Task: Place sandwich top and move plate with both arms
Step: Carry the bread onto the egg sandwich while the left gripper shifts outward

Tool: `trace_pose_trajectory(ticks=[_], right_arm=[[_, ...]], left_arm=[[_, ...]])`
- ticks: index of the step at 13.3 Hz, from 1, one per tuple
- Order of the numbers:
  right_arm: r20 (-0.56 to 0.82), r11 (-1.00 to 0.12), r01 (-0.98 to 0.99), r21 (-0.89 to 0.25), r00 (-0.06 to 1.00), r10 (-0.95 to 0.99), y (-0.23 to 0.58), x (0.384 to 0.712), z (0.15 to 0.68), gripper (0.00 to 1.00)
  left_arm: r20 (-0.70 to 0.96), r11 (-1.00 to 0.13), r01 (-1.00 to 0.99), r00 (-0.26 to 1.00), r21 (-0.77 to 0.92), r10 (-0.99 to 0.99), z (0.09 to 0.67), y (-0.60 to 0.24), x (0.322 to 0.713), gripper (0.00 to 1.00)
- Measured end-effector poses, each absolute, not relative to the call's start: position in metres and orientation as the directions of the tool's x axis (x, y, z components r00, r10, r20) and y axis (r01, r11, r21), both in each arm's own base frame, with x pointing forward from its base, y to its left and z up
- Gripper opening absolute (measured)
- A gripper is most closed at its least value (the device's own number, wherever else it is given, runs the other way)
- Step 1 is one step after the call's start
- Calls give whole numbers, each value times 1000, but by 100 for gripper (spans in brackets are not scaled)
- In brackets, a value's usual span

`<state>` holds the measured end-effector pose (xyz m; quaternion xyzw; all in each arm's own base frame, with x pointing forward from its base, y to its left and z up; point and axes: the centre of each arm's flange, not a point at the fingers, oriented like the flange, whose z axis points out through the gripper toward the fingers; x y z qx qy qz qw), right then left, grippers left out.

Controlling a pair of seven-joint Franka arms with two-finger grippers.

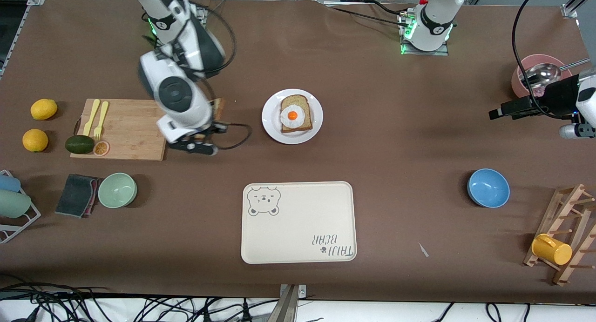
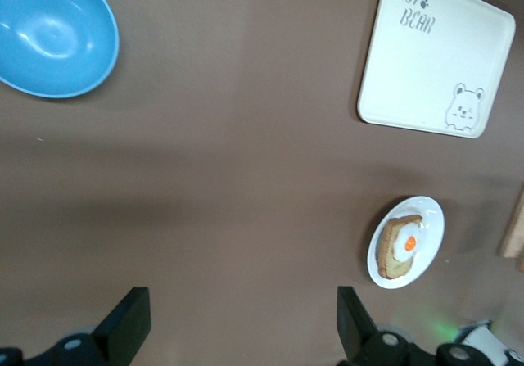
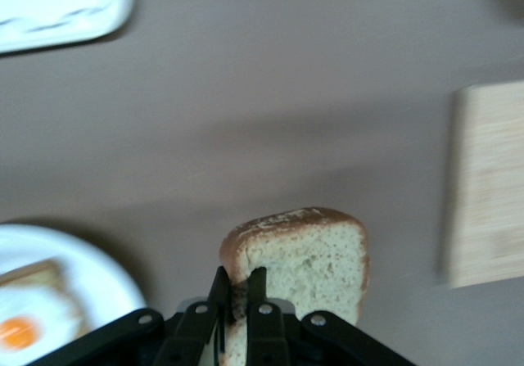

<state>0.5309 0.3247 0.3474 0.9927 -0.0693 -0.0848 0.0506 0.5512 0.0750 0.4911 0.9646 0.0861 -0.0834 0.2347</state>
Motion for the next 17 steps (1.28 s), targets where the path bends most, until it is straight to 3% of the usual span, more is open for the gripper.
trace_pose_trajectory(ticks=[7, 15, 17], right_arm=[[-206, -996, -48, 69, 977, -61, 471, 487, 306, 11], [-182, -998, -56, 2, 982, -55, 529, 471, 257, 11], [-174, -998, -65, -6, 983, -63, 533, 470, 259, 27]], left_arm=[[-262, -783, 192, 964, 592, 39, 439, 96, 554, 100], [-305, -679, 204, 952, 705, -31, 389, 102, 543, 100], [-312, -664, 212, 949, 717, -33, 381, 103, 540, 100]])
